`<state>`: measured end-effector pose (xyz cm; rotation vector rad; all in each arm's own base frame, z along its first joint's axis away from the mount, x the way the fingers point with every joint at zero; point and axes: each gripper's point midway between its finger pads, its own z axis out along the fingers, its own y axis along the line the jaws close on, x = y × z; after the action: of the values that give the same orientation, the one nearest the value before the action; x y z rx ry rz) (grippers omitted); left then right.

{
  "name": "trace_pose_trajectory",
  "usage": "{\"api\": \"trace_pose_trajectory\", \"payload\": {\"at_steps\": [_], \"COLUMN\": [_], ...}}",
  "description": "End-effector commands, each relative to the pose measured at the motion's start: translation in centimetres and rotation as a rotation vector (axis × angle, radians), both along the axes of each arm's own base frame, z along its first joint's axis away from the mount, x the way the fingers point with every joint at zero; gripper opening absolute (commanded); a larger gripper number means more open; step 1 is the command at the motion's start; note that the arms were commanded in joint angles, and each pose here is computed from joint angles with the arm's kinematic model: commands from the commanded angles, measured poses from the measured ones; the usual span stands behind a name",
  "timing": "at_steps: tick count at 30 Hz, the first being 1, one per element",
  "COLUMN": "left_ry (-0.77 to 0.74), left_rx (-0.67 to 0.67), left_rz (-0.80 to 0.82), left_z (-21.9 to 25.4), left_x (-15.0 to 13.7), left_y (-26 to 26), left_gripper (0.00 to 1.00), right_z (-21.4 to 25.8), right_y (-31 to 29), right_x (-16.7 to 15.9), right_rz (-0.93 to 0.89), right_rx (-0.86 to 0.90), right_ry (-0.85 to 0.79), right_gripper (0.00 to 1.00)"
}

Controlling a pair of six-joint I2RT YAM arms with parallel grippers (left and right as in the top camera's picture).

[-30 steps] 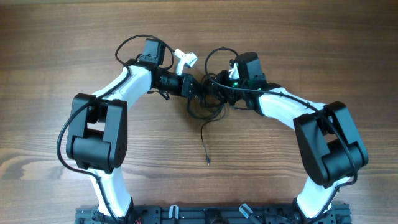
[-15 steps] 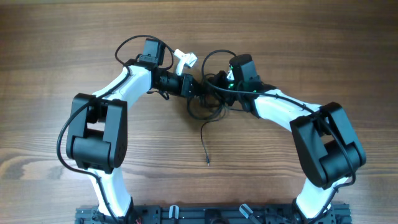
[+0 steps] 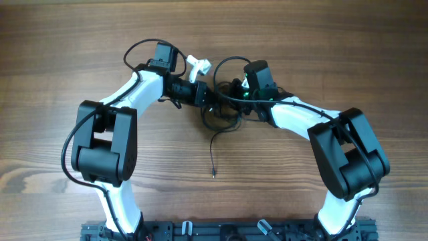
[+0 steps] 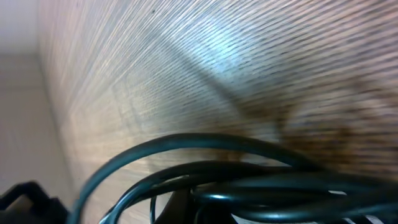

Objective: Untangle cables

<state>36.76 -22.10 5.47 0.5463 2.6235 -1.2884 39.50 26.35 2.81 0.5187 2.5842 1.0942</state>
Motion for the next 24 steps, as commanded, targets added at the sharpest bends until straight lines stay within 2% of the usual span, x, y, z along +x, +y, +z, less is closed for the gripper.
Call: {"api": "trace_pose_trajectory", "payload": {"at_steps": [1, 9, 16, 20, 24], "left_ry": [0.022, 0.037, 0.036, 0.035, 0.035], "left_rx": [0.14, 0.261, 0.261, 0.261, 0.26], "left_rz": [0.034, 0.06, 0.06, 0.06, 0.06], "left_z": [-2.4, -3.9, -3.9, -3.8, -3.8], "left_x": [-0.1, -0.3, -0.3, -0.3, -0.3], "left_y": [1.8, 3.4, 3.4, 3.4, 3.4], "left_gripper": [0.04, 0.04, 0.04, 0.04, 0.04], "right_z": [0.3, 4.3, 10.1, 13.5, 15.0], "right_y": [1.2, 1.9, 1.0, -0.8, -2.3], "right_x": [-1.0, -1.8, -2.3, -1.7, -1.0], "right_rz": [0.111, 0.175, 0.215, 0.179, 0.138], "right_rx": [0.037, 0.099, 0.094, 0.106, 0.112], "right_ry": [-0.011, -0.061, -0.199, -0.27, -0.299], "right_gripper": [0.04, 0.04, 0.04, 0.04, 0.04]}}
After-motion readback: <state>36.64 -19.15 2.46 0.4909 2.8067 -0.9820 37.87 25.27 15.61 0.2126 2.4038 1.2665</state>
